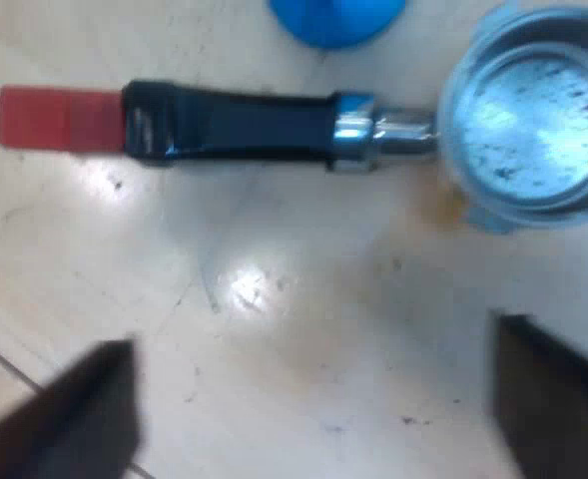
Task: Put the handle in the coffee machine
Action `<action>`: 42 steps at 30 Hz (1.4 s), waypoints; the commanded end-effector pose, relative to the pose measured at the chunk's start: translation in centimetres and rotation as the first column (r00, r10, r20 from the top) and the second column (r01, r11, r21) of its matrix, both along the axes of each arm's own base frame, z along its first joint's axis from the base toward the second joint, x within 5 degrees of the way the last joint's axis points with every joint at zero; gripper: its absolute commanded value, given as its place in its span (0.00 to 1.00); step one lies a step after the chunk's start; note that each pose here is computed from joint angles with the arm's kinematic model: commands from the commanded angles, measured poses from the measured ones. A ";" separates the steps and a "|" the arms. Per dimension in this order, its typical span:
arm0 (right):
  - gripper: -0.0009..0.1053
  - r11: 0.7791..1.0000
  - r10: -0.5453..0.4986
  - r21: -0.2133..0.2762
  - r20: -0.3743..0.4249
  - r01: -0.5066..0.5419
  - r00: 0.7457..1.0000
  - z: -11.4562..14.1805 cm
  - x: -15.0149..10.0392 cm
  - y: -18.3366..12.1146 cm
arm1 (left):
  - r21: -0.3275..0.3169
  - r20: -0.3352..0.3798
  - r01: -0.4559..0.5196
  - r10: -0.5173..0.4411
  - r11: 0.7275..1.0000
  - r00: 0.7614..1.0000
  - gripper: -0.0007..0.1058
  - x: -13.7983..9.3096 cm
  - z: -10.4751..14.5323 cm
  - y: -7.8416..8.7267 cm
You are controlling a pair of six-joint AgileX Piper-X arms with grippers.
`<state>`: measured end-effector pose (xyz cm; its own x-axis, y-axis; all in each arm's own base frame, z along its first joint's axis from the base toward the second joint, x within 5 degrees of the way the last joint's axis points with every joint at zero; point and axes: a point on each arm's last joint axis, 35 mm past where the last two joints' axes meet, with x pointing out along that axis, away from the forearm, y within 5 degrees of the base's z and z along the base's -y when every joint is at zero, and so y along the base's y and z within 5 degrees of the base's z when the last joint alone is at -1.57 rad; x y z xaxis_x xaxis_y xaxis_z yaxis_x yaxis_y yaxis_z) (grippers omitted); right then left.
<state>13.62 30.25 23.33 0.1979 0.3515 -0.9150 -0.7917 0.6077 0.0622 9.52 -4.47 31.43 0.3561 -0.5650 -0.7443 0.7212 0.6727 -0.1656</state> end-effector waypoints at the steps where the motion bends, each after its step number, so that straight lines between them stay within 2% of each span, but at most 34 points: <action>1: 0.92 0.999 -0.031 0.011 0.019 0.031 0.999 0.9 1.5 -0.7 | -0.031 0.031 -0.001 0.002 1.000 1.000 0.77 0.2 0.5 -0.1; 3: 0.92 0.997 -0.075 0.016 0.005 0.075 0.997 0.9 3.1 -1.5 | -0.035 0.032 0.001 0.000 0.999 0.999 0.77 0.3 0.5 -0.1; 6: 0.92 0.996 -0.086 0.016 -0.002 0.086 0.996 0.8 4.6 -2.4 | -0.037 0.038 0.001 0.000 0.999 0.999 0.77 0.4 0.4 -0.2; 12: 0.92 1.000 -0.016 -0.016 0.035 0.016 0.999 0.4 5.6 -2.9 | -0.047 0.039 -0.009 0.011 0.999 0.999 0.77 0.7 -0.3 -0.3; 14: 0.91 1.000 -0.012 -0.015 0.037 0.012 0.999 0.4 5.7 -2.9 | -0.053 0.001 -0.006 0.006 0.999 1.000 0.77 0.9 -1.0 -0.4; 15: 0.84 1.000 0.011 -0.024 0.040 -0.010 0.999 -0.4 6.3 -2.6 | -0.055 -0.009 -0.003 0.002 0.998 1.000 0.77 0.9 -1.2 -0.4; 19: 0.81 1.000 0.006 -0.015 0.023 -0.006 1.000 -1.3 7.0 -2.4 | -0.054 -0.012 -0.003 0.002 0.999 1.000 0.77 0.9 -1.3 -0.4; 20: 0.81 1.000 0.012 0.013 -0.006 -0.011 1.000 -2.2 7.6 -2.1 | -0.054 -0.011 -0.003 0.002 0.999 1.000 0.77 0.9 -1.3 -0.4; 22: 0.81 1.000 0.011 0.023 -0.016 -0.010 1.000 -2.8 8.1 -1.7 | -0.054 -0.011 -0.003 0.002 0.999 1.000 0.77 0.9 -1.3 -0.4; 28: 0.81 1.000 0.016 0.005 -0.024 -0.016 1.000 -3.7 9.2 -0.4 | -0.055 -0.009 -0.003 0.002 0.999 1.000 0.77 0.9 -1.3 -0.4; 33: 0.81 0.998 0.008 -0.066 -0.082 -0.014 0.997 -4.9 9.6 0.2 | -0.055 -0.009 -0.003 0.002 0.999 1.000 0.77 0.9 -1.3 -0.4; 37: 0.81 0.994 0.006 -0.104 -0.119 -0.019 0.993 -6.1 9.5 0.1 | -0.055 -0.009 -0.003 0.002 0.999 1.000 0.77 0.9 -1.3 -0.4; 42: 0.81 0.994 0.016 -0.104 -0.120 -0.029 0.993 -6.8 9.7 0.4 | -0.055 -0.009 -0.003 0.002 0.999 1.000 0.77 0.9 -1.3 -0.4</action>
